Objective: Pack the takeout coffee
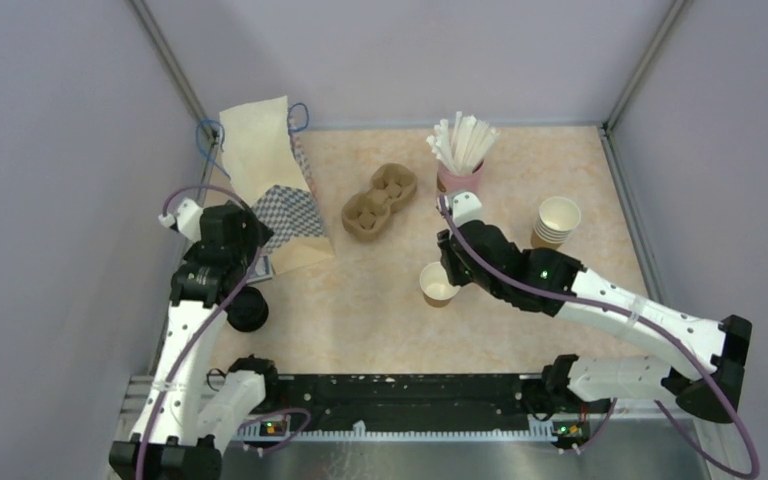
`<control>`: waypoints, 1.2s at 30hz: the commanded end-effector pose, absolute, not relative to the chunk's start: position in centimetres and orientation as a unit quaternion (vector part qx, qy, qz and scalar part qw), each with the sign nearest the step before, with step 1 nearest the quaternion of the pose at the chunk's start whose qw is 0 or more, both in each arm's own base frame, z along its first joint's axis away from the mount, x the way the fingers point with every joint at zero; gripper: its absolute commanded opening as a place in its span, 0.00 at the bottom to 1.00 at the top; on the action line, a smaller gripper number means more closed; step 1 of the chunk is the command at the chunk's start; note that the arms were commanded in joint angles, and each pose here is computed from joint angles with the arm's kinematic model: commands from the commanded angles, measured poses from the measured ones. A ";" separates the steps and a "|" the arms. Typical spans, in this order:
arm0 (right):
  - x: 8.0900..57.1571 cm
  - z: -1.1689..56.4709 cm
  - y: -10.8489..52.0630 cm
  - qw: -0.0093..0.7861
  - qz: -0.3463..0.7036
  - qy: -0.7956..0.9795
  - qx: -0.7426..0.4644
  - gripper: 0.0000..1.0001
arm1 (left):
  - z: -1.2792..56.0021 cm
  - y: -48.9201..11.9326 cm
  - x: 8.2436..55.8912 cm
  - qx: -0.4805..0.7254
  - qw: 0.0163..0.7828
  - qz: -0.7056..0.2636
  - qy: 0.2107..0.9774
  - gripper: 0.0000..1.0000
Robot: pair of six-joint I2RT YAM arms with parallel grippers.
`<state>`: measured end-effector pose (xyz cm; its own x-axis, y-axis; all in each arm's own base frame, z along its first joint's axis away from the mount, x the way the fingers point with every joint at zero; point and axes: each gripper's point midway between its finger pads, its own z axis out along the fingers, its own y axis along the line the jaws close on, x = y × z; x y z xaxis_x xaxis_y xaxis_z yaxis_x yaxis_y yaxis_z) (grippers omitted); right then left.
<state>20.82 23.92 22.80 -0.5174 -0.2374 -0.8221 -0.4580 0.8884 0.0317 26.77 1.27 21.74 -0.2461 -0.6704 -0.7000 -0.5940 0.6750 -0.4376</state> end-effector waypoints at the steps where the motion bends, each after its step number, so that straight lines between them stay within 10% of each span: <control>1: 20.6 23.8 23.8 0.471 0.144 0.848 -0.197 0.22 | 19.2 2.5 24.7 -0.467 0.420 -0.023 0.778 0.95; 36: 19.3 21.3 24.8 0.372 0.093 0.877 -0.289 0.22 | 11.8 9.4 17.2 -0.677 0.344 0.161 0.631 0.86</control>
<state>19.95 23.83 19.40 -0.5577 -0.4448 -0.7008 -0.5480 0.8315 -0.0917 16.08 9.01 12.32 0.1312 -0.7411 -0.6585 -0.9698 0.0417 -0.2402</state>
